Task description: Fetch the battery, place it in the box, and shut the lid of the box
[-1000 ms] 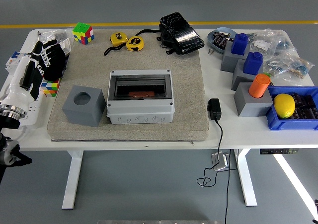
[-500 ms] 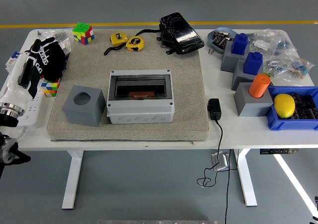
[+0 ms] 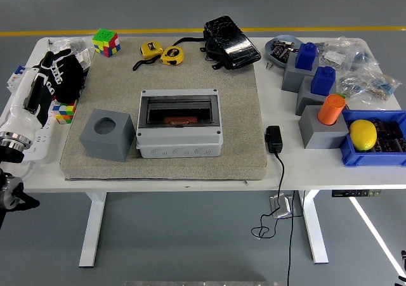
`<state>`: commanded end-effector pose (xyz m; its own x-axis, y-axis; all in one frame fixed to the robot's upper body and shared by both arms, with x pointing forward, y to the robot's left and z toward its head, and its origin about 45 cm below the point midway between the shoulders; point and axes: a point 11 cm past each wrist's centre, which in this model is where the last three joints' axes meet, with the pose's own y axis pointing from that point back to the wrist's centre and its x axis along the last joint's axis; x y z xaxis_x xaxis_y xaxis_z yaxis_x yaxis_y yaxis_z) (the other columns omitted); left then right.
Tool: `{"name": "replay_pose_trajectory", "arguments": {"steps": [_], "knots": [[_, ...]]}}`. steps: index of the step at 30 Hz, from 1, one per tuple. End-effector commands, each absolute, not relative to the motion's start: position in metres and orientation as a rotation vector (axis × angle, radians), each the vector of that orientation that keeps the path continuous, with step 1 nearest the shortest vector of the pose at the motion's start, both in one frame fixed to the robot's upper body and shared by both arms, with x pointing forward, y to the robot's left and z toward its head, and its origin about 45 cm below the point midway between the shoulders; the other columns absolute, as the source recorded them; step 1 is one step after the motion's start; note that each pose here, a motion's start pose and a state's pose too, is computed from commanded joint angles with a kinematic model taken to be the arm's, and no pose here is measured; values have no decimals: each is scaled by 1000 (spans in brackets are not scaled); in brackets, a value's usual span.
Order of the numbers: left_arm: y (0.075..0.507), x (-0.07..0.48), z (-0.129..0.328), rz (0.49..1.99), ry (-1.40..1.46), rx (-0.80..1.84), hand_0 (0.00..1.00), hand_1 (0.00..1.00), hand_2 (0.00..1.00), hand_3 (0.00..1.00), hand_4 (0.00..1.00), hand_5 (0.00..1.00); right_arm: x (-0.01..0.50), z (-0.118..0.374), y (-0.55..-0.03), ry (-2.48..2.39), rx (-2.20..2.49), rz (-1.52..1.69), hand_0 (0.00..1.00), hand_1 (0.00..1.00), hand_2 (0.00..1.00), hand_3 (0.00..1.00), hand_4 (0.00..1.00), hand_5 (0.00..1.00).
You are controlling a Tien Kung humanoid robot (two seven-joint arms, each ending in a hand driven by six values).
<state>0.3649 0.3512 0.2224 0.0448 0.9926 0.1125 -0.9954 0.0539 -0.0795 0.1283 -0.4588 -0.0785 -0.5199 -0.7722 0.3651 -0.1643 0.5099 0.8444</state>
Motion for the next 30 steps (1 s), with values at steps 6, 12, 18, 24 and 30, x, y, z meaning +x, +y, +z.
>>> {"name": "replay_pose_trajectory", "arguments": {"steps": [6,12,18,24,30], "knots": [[352,365,223,1520,-157,23,900,910,859,833,998,944,128,-79,-458,-1980,767,-1001,827,806,770,793,998,998],[350,364,221,1515,-158,34,900,911,860,833,998,916,123,-81,-457,-1978,759,-1011,828,806,770,793,998,998],[351,364,221,1516,-165,40,899,910,861,836,998,845,126,-80,-457,-1984,764,-1009,827,806,770,793,998,998],[352,365,224,1525,-185,39,899,908,861,835,998,743,128,-79,-457,-1986,767,-1007,827,806,770,793,998,998],[355,365,224,1539,-202,44,911,907,864,844,998,693,128,-80,-457,-1984,767,-1009,827,806,770,794,998,998]]}}
